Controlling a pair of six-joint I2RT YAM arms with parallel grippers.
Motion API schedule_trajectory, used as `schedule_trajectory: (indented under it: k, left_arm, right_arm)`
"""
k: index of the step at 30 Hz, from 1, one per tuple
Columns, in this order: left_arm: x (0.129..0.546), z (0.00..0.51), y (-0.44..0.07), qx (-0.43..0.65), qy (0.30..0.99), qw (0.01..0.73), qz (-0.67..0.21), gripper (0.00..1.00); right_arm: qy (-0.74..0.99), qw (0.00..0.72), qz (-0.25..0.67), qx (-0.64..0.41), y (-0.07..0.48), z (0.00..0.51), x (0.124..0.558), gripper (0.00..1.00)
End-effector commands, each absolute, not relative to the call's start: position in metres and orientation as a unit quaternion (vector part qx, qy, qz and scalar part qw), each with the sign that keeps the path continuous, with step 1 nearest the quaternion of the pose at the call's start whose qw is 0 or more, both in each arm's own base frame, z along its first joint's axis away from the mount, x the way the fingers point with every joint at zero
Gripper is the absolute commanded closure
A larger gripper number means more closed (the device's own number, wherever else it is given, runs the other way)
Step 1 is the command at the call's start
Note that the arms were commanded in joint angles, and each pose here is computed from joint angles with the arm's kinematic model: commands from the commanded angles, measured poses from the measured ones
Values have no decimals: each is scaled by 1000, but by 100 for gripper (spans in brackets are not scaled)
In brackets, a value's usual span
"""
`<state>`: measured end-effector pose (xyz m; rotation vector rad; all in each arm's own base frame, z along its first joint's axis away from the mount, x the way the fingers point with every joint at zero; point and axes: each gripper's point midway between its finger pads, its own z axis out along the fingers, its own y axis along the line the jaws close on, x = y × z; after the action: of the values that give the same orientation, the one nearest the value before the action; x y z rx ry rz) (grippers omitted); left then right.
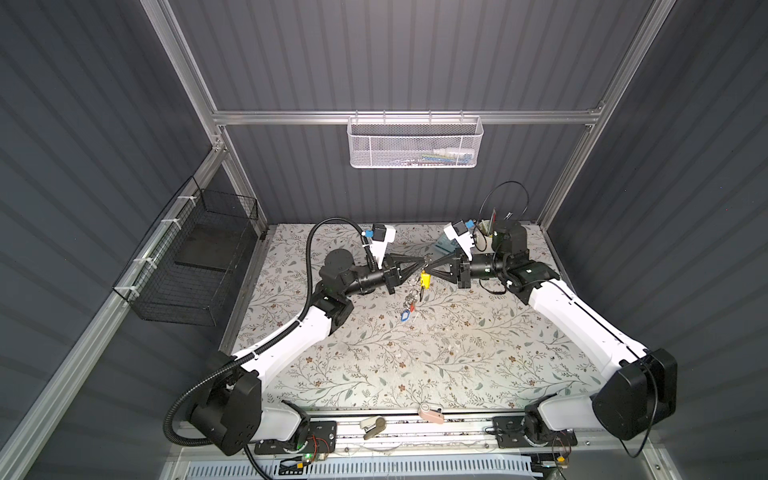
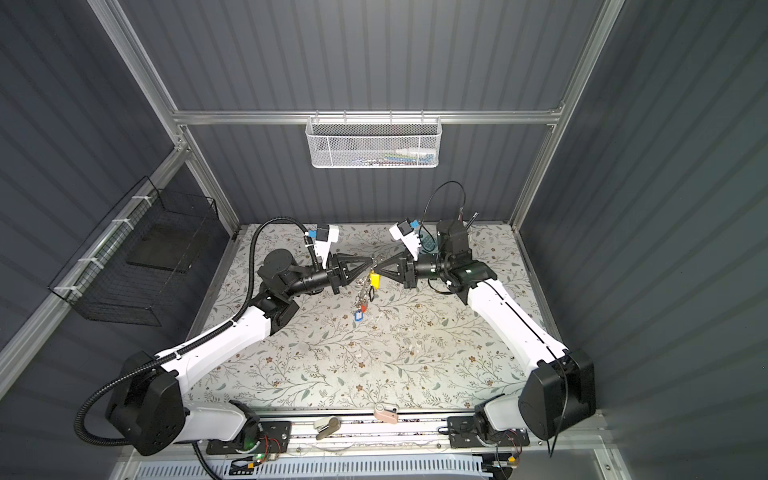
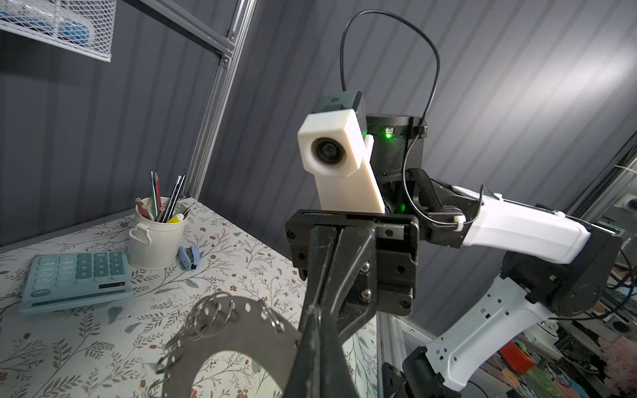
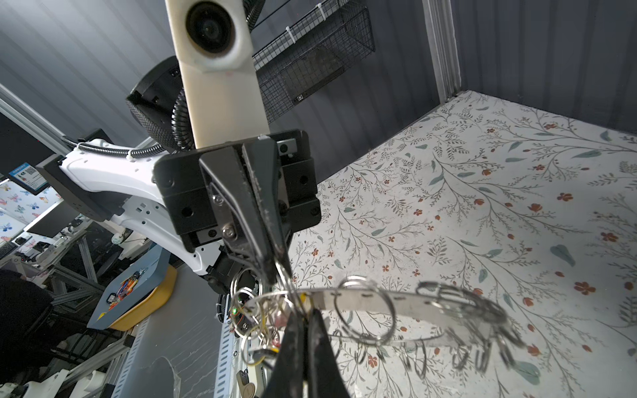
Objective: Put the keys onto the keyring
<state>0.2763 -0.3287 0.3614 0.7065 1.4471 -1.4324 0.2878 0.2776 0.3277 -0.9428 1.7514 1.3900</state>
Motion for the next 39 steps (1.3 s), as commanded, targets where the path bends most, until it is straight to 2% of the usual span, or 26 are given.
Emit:
schedule_trajectory:
  k: [1, 21, 30, 39]
  left_arm:
    - [261, 370, -335, 298, 564, 471, -609, 100]
    - [262, 360, -338, 231, 539, 478, -654, 100]
    - [264, 359, -347, 224, 529, 476, -665, 100]
    - [269, 353, -341, 219, 555, 499, -628, 100]
  right_arm:
    - [664, 383, 530, -363, 281, 342, 298, 98]
    - [655, 404, 544, -335, 284, 351, 310, 91]
    - [670, 402, 525, -337, 286, 345, 311, 80]
    - [703, 422, 490, -295, 249, 340, 323, 69]
